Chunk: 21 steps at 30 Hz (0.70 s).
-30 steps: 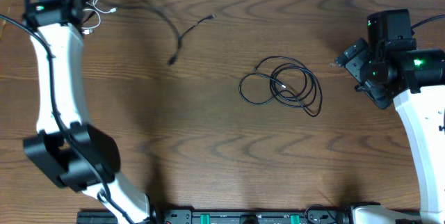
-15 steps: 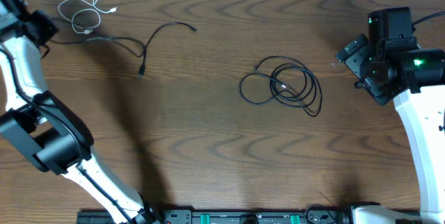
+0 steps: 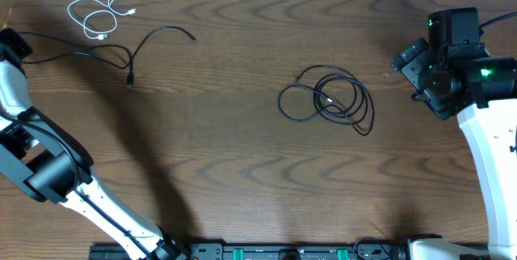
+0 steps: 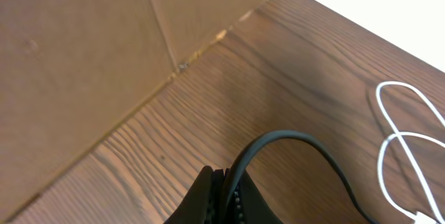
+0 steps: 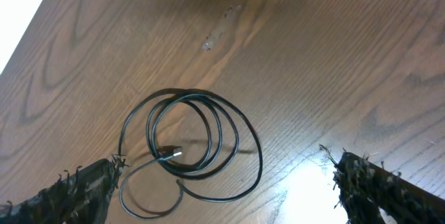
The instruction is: Untangle cables
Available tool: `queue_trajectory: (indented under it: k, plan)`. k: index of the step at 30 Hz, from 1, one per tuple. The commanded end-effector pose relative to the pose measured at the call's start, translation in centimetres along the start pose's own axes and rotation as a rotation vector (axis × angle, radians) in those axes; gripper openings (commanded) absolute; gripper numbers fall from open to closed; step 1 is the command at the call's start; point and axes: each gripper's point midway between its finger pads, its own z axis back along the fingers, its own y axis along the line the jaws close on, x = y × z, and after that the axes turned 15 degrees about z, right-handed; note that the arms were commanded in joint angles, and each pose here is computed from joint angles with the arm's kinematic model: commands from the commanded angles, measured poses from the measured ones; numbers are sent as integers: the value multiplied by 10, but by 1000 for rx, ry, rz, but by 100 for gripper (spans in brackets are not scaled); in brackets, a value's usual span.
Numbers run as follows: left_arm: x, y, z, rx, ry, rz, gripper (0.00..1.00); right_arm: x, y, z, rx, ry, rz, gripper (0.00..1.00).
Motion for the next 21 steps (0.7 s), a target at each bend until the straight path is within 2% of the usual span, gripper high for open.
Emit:
queue_trajectory:
  k: [1,2,3,5,6,7,8,11,14,18,21]
  plan:
    - [13,15,-1,60,-48,-45,13,0,-3,-4,-23,-4,14,97]
    - [13,18,-1,64,-47,-42,25,0,-3,-4,-23,-4,15,97]
    - [13,23,-2,71,-46,-39,33,0,-3,-4,-23,-4,15,97]
    - [12,31,-4,81,-41,-31,37,0,-3,-4,-23,-3,15,97]
    - [11,33,-4,85,-38,-29,49,0,-3,-4,-23,-3,15,97]
    - [10,38,-4,92,-30,-25,84,0,-3,-4,-23,-3,15,97]
    - [9,41,-4,97,-25,-22,97,0,-3,-4,-23,-3,15,97]
    - [5,49,-2,112,2,-4,97,0,-3,-4,-23,-4,14,98]
    - [-4,39,0,69,44,11,97,0,-3,-4,-23,-4,15,98]
    - [-23,-1,3,-86,128,57,97,0,-3,-4,-23,-3,15,98]
    - [-38,-49,11,-222,187,50,98,0,-3,-4,-23,-2,15,98]
